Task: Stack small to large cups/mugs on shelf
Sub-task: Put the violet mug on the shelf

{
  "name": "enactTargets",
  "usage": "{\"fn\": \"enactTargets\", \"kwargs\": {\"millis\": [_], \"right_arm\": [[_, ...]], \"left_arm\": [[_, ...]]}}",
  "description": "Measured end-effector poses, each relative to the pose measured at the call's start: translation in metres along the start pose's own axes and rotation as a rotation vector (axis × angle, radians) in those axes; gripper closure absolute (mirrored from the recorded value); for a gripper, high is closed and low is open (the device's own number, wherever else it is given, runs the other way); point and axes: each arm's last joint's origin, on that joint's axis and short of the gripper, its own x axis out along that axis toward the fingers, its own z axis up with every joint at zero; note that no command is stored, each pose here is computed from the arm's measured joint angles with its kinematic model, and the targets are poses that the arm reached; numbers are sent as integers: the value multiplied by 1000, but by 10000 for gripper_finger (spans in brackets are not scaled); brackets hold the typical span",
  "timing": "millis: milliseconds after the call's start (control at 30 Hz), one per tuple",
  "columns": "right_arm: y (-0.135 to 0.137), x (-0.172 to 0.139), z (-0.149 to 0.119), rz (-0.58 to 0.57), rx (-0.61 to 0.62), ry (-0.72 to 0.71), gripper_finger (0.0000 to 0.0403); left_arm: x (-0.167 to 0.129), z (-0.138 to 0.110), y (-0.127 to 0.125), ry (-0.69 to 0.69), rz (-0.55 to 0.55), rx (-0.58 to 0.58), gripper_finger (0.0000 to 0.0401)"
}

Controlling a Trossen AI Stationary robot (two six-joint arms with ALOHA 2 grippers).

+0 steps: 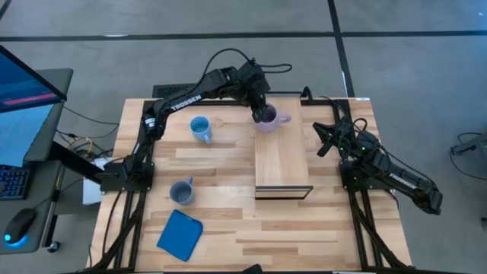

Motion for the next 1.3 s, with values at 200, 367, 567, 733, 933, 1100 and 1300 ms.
{"fn": "enactTargets", "kwargs": {"millis": [200, 367, 567, 733, 933, 1100, 1300], "right_arm": [[0, 0, 0, 0, 0, 0, 339], [0, 0, 0, 0, 0, 0, 339], [0, 0, 0, 0, 0, 0, 339], [0, 0, 0, 0, 0, 0, 339], [0, 0, 0, 0, 0, 0, 339], [0, 0, 0, 0, 0, 0, 339], [0, 0, 0, 0, 0, 0, 339]], "left_arm": [[0, 1, 0, -10, 0, 2, 340], [0, 3, 0, -28, 8, -13, 340], [0, 3, 0, -27, 8, -23, 340], [0, 3, 0, -27, 9, -26, 340], [6, 0, -1, -8, 6, -35, 340], [10, -2, -1, -1, 5, -35, 340], [10, -2, -1, -1, 6, -34, 340]]}}
